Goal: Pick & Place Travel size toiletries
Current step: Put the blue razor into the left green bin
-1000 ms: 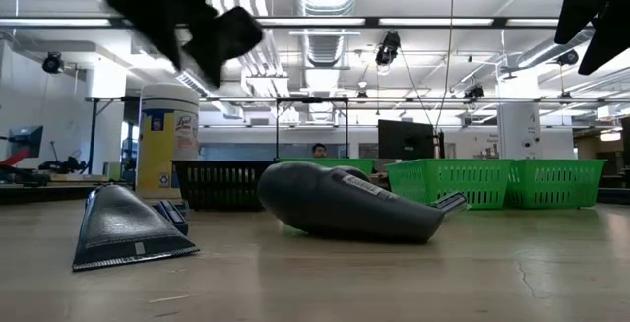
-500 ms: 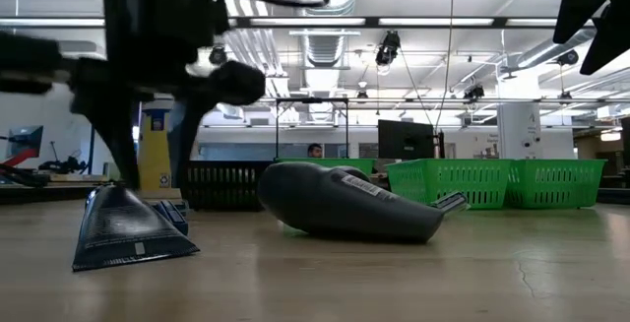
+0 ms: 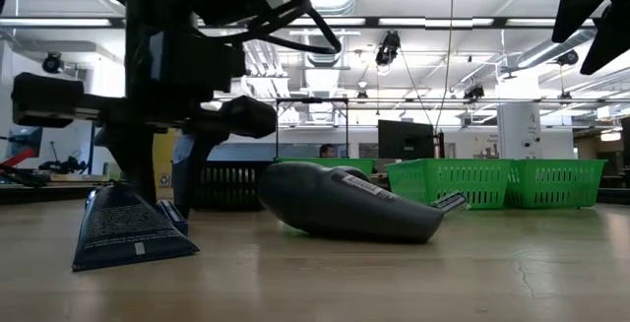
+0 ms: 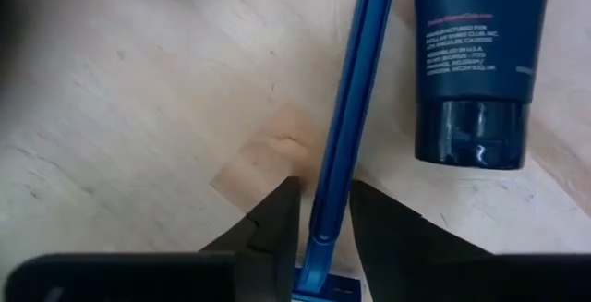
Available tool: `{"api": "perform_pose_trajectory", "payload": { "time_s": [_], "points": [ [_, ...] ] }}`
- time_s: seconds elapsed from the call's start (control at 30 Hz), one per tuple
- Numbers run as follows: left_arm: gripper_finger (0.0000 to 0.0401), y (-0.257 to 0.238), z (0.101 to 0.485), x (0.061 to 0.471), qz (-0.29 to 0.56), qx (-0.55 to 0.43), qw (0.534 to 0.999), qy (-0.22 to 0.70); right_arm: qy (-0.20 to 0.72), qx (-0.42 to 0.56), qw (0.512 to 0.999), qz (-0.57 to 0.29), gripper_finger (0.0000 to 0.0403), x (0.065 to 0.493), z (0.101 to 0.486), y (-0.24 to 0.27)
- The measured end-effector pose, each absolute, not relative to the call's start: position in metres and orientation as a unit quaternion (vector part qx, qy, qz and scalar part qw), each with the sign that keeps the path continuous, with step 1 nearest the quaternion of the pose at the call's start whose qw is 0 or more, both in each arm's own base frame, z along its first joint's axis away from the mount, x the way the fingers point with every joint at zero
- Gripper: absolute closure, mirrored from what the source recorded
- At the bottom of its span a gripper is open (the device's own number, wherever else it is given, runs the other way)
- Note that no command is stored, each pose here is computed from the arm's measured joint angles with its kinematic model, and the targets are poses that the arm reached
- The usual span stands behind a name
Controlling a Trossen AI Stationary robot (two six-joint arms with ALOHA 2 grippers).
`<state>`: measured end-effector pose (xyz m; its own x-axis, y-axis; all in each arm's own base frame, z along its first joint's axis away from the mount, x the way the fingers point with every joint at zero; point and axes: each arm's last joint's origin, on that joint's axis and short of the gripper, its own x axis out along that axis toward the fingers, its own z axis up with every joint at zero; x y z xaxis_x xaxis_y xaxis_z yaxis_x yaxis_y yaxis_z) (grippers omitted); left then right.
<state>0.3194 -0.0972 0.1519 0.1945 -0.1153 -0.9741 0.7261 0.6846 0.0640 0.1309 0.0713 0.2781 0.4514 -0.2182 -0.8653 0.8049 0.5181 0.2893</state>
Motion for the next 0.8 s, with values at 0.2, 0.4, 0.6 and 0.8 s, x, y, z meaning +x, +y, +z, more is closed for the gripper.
{"api": "perform_pose_trajectory", "payload": {
  "time_s": [0.2,0.4,0.6,0.8],
  "points": [
    [0.0365,-0.097,0.159,0.320,-0.276,0.248,0.732,0.571,0.407,0.360,0.772,-0.329,0.0035,0.131,0.278,0.071],
    [0.0366,-0.087,0.214,0.324,-0.194,0.140,0.806,0.542,0.410,0.355,0.774,-0.327,0.0035,0.131,0.278,0.071],
    [0.0366,-0.016,0.265,0.334,0.122,-0.275,0.848,0.436,0.408,0.353,0.775,-0.329,0.0035,0.131,0.278,0.071],
    [0.0365,0.044,0.263,0.348,0.209,-0.485,0.811,0.252,0.397,0.351,0.780,-0.333,0.0035,0.131,0.278,0.071]
  ]
}}
